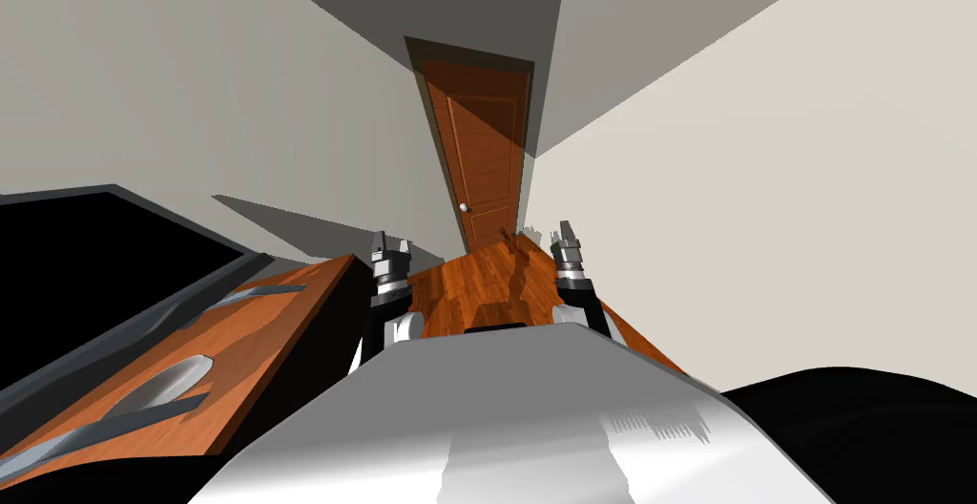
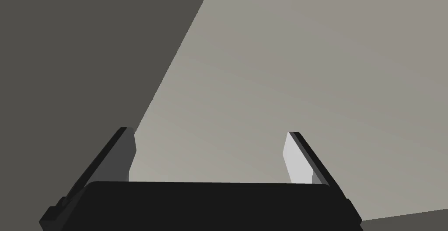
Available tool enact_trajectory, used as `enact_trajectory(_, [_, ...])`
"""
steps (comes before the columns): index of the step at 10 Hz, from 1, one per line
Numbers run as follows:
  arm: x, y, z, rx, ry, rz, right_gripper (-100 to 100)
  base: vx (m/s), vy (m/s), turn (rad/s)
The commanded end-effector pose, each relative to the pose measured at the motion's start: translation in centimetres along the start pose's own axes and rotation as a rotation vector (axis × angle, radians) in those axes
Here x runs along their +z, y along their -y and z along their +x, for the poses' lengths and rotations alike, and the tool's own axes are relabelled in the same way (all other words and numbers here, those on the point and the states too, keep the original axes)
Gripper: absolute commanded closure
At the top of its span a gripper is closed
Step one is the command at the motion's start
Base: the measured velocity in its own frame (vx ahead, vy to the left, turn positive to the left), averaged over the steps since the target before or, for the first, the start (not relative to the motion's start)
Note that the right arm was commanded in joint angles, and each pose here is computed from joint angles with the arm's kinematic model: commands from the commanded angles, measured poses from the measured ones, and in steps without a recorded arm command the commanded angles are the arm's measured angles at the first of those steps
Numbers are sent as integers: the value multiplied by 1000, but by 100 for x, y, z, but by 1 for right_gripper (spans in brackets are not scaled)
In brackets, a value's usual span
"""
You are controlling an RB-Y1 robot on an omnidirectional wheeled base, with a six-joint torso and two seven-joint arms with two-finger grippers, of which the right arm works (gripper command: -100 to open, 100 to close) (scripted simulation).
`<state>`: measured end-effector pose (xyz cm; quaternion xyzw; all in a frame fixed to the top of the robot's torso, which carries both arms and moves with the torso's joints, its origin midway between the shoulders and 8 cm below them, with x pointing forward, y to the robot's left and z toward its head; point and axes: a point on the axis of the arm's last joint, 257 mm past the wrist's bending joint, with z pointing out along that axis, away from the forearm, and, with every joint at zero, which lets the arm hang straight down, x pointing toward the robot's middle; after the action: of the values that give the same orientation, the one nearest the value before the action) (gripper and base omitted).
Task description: Pull the door open
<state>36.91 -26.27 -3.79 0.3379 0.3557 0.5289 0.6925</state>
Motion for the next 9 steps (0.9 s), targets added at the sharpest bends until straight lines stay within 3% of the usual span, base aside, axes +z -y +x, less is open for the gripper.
enact_trajectory(1, [-18,98,-17,-55,-12,9,-100,51,31,115])
enact_trajectory(9, [-131,640,-194,-350,-60,61,-100,150,53,107])
